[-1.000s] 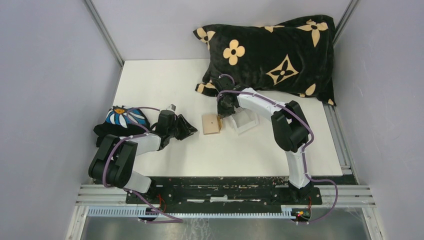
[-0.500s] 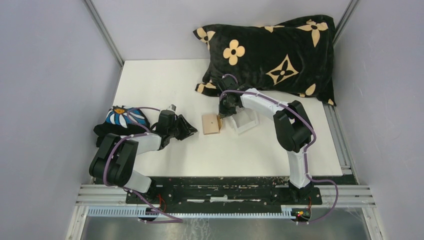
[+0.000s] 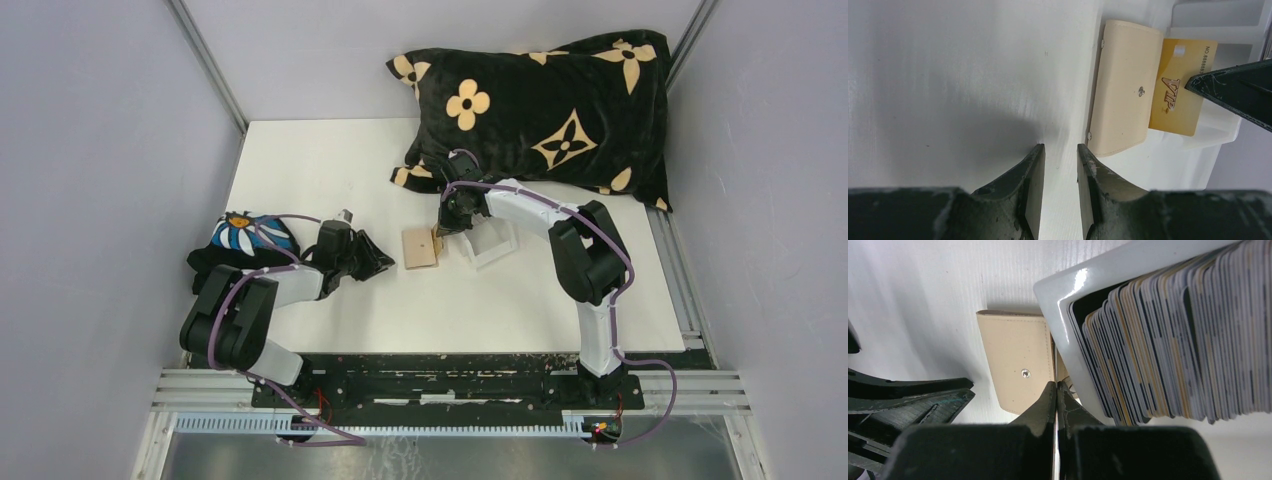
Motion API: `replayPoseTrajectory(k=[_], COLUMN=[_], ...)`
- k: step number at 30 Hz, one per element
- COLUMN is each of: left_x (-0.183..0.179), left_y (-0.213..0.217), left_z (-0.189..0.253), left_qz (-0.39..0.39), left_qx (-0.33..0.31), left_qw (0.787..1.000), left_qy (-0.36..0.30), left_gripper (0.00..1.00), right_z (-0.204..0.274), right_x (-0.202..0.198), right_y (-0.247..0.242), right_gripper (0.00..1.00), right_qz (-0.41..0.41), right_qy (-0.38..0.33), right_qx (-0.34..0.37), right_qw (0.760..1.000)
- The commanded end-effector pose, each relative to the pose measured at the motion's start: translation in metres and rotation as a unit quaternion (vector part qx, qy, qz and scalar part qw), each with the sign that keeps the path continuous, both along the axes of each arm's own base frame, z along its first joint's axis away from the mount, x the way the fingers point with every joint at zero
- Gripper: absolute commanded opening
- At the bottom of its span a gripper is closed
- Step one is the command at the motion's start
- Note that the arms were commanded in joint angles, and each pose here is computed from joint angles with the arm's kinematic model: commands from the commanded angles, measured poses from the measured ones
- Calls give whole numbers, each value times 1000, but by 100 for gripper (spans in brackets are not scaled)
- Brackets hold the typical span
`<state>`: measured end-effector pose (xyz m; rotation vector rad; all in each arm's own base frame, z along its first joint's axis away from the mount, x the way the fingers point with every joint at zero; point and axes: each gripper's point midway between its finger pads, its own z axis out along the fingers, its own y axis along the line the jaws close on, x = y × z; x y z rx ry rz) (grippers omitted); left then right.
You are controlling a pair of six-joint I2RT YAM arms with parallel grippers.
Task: Put the credit cards into the card holder
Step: Open the card holder at the center of the board.
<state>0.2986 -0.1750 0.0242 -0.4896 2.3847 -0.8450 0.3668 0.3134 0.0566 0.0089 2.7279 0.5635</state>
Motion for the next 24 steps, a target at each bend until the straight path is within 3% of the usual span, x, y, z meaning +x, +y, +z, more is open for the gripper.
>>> replayPoseTrajectory(k=[1,24], left_x=[13,16], left_y=[-8,-15], left_z=[12,10], left_qz=[-19,-28], left_qx=[-4,-5], left_qw=[999,999], left_qy=[-29,-22], left_gripper=[37,34], right_z=[21,47], right_x=[5,7], right_y=[9,10], right_gripper=[1,1], right_qz=[-3,3], right_qy=[-23,-42], right_qx=[35,49], right_qw=[999,998])
